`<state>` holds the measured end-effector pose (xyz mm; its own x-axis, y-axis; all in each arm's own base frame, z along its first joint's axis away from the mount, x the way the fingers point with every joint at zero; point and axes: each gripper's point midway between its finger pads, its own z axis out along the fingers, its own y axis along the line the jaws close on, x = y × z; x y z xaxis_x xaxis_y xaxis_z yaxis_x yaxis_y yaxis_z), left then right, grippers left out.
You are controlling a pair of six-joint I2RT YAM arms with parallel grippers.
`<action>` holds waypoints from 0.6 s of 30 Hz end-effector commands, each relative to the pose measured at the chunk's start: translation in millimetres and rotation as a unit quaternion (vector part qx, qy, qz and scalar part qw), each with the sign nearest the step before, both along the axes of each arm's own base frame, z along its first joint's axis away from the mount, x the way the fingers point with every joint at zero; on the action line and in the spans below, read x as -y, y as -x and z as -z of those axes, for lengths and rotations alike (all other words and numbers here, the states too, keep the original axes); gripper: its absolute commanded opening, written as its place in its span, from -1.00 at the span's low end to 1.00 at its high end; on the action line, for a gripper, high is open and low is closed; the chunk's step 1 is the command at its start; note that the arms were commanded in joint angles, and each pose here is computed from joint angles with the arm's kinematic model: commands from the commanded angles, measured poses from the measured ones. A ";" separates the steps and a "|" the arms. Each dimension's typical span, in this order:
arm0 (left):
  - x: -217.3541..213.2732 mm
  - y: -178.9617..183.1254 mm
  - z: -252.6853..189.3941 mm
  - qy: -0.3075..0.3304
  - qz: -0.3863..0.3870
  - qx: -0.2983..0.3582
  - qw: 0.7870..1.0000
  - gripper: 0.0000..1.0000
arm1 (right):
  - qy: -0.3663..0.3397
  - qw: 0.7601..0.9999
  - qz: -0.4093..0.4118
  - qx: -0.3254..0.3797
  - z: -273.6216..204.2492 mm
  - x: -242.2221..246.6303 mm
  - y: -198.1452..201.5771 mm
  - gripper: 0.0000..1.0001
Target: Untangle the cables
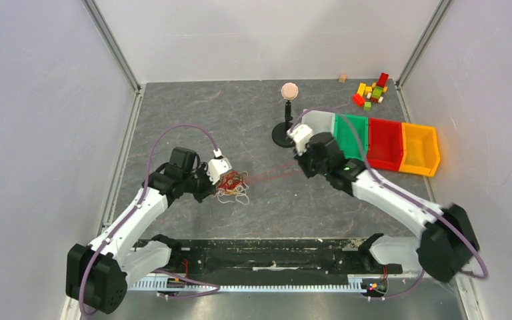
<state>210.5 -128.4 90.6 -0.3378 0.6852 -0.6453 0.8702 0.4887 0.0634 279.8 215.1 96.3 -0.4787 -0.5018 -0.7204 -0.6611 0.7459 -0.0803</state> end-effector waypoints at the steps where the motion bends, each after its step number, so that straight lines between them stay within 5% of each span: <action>1: -41.7 0.6 14.1 -0.068 -0.010 -0.004 0.998 -0.80 | 0.059 0.981 0.117 0.141 -92.8 88.0 -40.5 -1.00; 18: -60.1 -1.8 39.4 -0.097 -0.017 -0.043 0.994 -0.82 | -0.020 0.919 0.217 0.328 -257.4 150.8 -23.6 -1.00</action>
<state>239.5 -145.6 109.8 -0.2068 0.6092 -0.7656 0.9150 0.3975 0.0692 281.8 148.7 245.8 -0.2529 -0.3797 -0.8899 -0.5426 0.8172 -0.1945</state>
